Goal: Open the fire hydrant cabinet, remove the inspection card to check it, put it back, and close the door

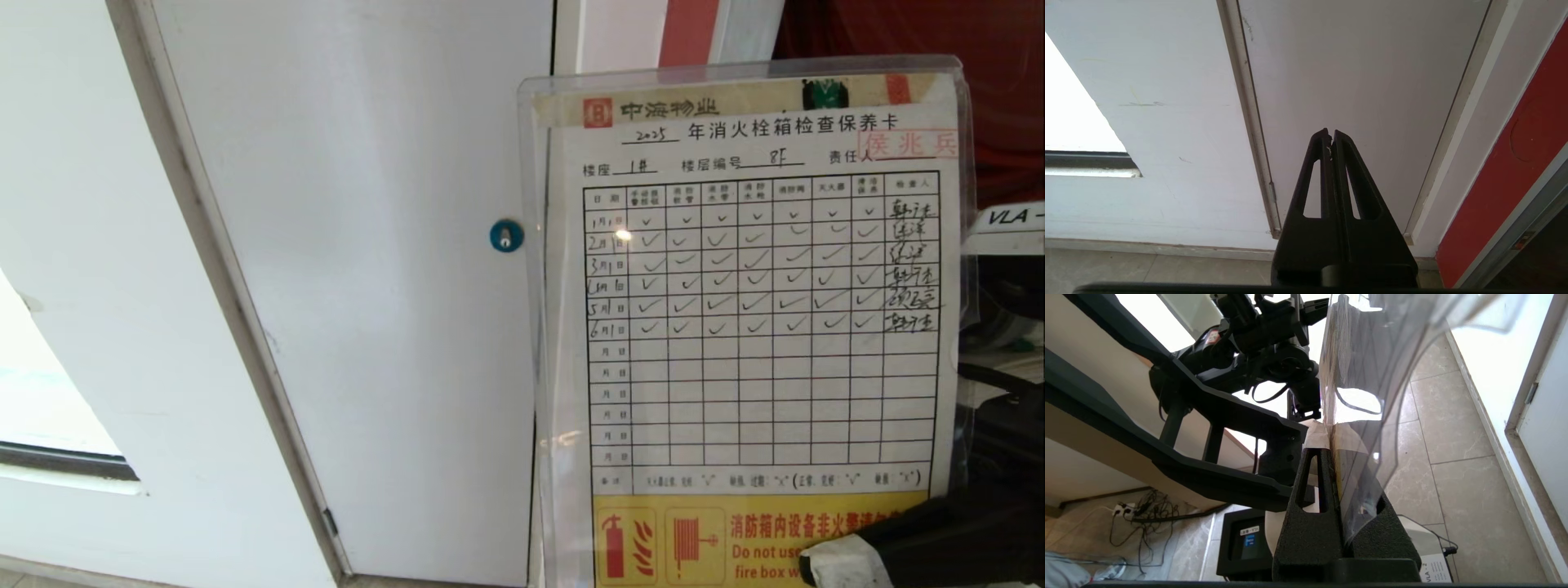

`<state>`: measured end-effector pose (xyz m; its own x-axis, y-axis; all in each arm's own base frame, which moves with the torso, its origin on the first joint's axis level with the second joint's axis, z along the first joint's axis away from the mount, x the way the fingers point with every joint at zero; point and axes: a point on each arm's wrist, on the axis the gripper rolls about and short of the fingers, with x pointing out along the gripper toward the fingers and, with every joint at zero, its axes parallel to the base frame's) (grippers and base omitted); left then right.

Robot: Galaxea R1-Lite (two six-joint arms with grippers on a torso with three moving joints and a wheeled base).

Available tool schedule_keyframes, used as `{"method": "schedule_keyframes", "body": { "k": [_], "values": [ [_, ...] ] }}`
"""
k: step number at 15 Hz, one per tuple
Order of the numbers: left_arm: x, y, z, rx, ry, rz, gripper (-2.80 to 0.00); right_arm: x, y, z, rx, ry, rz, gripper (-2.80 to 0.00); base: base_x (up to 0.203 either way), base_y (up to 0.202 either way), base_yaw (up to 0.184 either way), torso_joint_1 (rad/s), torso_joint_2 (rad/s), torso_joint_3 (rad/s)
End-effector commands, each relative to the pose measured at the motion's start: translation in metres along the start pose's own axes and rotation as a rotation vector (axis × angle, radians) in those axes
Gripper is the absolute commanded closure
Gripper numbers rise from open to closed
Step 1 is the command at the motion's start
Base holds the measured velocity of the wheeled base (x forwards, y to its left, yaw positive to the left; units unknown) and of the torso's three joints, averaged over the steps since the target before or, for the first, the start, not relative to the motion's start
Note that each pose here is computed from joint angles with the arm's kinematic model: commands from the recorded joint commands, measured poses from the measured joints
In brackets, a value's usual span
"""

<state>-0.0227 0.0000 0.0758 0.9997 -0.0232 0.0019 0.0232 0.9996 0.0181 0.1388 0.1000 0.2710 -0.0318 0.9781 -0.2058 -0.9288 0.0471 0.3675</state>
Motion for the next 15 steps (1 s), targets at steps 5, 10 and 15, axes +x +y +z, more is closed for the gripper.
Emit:
{"method": "schedule_keyframes", "body": {
  "k": [5,10,15],
  "values": [
    [0.0005,0.0,-0.0017,0.0,0.007,0.0,0.0,0.0,0.0022,-0.0009,-0.002,0.001,0.011,0.0,0.0,0.0,0.0,0.0,0.0,0.0],
    [0.0005,0.0,-0.0017,0.0,0.007,0.0,0.0,-0.0008,0.006,-0.0013,-0.012,0.0,0.018,0.0,0.0,0.0,0.0,0.0,0.0,0.0],
    [0.0005,0.0,-0.0017,0.0,0.007,0.0,0.0,-0.0006,0.0096,-0.0015,-0.021,0.0,0.03,0.0,0.0,0.0,0.0,0.0,0.0,0.0]
  ]
}}
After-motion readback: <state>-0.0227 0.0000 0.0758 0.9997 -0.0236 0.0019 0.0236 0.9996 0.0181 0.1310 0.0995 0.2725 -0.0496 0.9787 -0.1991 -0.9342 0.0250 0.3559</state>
